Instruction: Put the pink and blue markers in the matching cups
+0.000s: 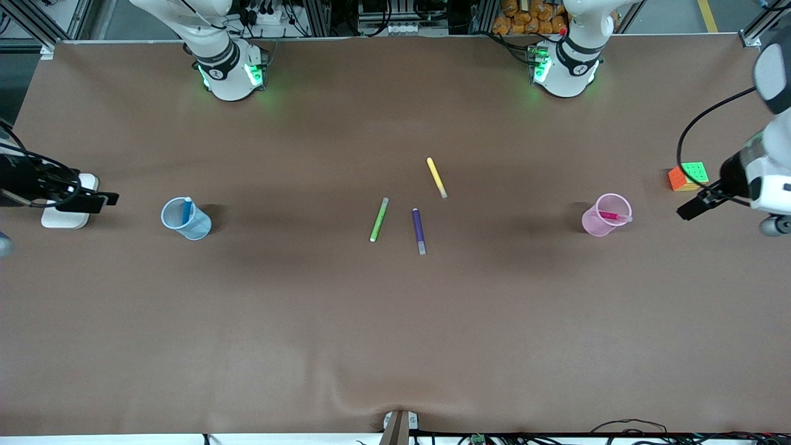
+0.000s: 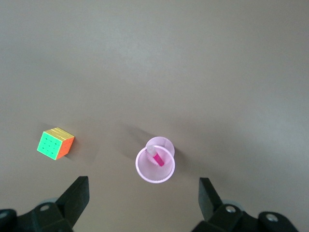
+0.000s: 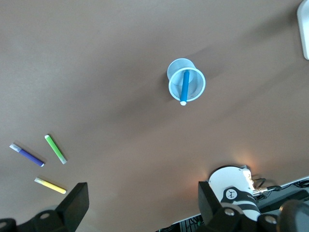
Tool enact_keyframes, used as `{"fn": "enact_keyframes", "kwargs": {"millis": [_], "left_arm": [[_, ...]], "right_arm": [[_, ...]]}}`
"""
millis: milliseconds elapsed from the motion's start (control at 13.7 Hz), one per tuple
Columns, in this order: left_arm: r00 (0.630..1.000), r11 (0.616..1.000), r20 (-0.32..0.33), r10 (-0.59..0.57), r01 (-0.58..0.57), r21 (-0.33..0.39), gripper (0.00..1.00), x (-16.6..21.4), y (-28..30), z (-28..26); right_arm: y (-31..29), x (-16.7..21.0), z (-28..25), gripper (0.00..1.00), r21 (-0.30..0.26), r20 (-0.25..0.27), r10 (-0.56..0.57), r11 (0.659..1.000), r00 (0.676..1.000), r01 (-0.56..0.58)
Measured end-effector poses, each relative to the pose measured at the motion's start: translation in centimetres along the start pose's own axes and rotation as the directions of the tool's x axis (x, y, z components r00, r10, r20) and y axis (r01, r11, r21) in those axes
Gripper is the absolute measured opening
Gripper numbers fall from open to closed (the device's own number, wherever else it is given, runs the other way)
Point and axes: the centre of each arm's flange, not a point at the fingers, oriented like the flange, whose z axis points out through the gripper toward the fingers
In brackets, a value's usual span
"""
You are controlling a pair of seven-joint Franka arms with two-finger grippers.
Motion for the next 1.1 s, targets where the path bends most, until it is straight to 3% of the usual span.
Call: {"fn": "enact_keyframes", "kwargs": {"millis": [293,659,952,1099], "left_arm": [[0.993,0.992,0.016,0.119,-0.118,-0.036,1.00,1.1,-3.2,-3.3],[0.961,0.960,-0.032,0.276,-0.278,-0.043,1.00,1.1,-3.7,-7.3],[0.923,0.922,-0.044,0.382,-0.384,-0.040,1.00,1.0,-3.4,-7.7],[0.909,0.910,-0.086,0.408,-0.413,-0.038,1.00,0.9,-3.3,-9.8]], "right_arm": [[1.0,-1.3,-1.1,1.00,0.009,-0.045,0.000,1.000,0.999,0.000],[4.6,-3.2,1.1,1.00,0.061,-0.184,-0.095,0.992,0.978,0.107],[6.0,-6.0,1.4,1.00,0.077,-0.249,-0.119,0.987,0.961,0.142],[5.3,-6.6,-0.6,1.00,0.033,-0.322,-0.168,0.982,0.931,0.189]]}}
